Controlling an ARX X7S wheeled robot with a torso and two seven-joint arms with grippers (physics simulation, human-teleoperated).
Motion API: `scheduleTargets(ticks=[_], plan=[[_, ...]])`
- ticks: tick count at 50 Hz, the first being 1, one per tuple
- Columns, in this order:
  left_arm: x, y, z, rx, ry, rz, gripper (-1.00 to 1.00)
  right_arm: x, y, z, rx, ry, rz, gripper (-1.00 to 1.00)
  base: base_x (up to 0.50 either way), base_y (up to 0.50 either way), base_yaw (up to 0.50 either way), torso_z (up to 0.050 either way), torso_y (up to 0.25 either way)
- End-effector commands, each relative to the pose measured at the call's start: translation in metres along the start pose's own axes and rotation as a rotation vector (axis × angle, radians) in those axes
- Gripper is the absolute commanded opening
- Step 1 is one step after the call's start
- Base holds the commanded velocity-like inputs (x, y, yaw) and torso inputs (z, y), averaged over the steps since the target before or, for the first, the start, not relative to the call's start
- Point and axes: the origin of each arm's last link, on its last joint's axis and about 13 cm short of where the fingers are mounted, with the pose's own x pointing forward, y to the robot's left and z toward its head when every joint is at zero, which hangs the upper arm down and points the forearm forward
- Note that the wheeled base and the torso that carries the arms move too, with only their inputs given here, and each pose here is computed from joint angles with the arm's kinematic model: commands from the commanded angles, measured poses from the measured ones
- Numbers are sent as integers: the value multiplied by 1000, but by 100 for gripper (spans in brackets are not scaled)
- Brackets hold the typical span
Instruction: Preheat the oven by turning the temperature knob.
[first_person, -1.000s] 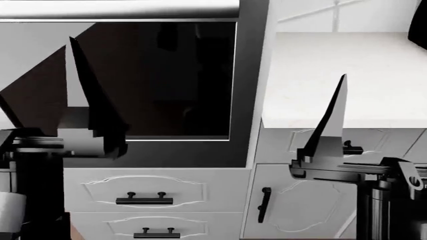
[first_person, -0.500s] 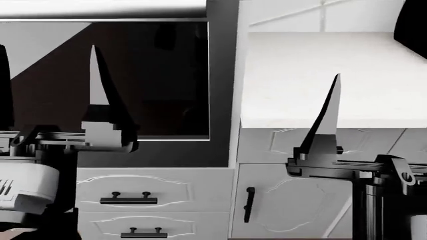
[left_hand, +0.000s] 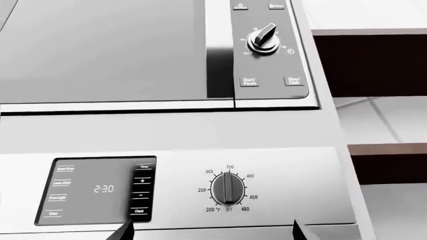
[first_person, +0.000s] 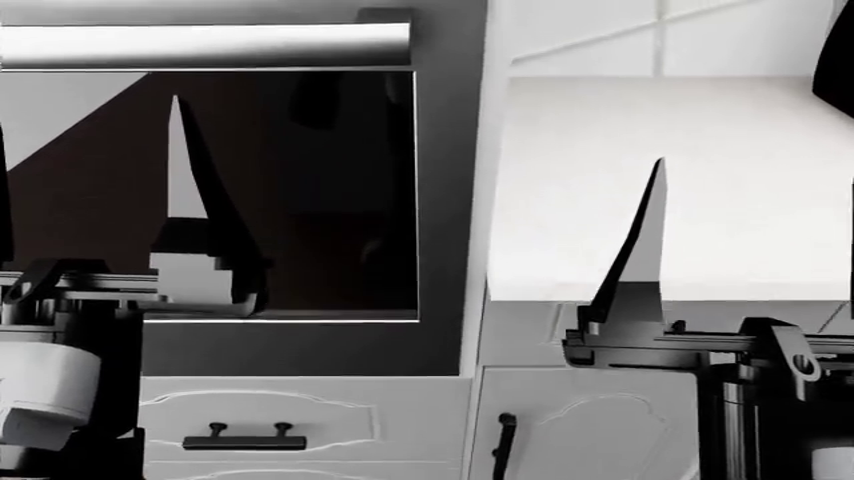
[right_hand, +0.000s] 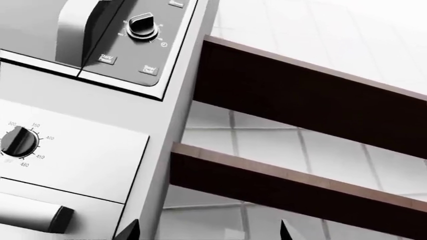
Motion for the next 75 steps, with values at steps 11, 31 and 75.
scheduleTargets(ticks=[11, 31, 75], plan=[[1, 0, -1, 3, 0, -2, 100, 0, 2, -2, -3, 14, 14, 100, 45, 0, 0, 0, 0], [0, 3, 3, -40, -30, -14, 100, -2, 3, -3, -13, 14, 21, 100, 0, -109, 0, 1, 0], [23, 5, 12, -43, 73, 32, 100, -3, 4, -4, -15, 25, 28, 100, 0, 0, 0, 46, 0]])
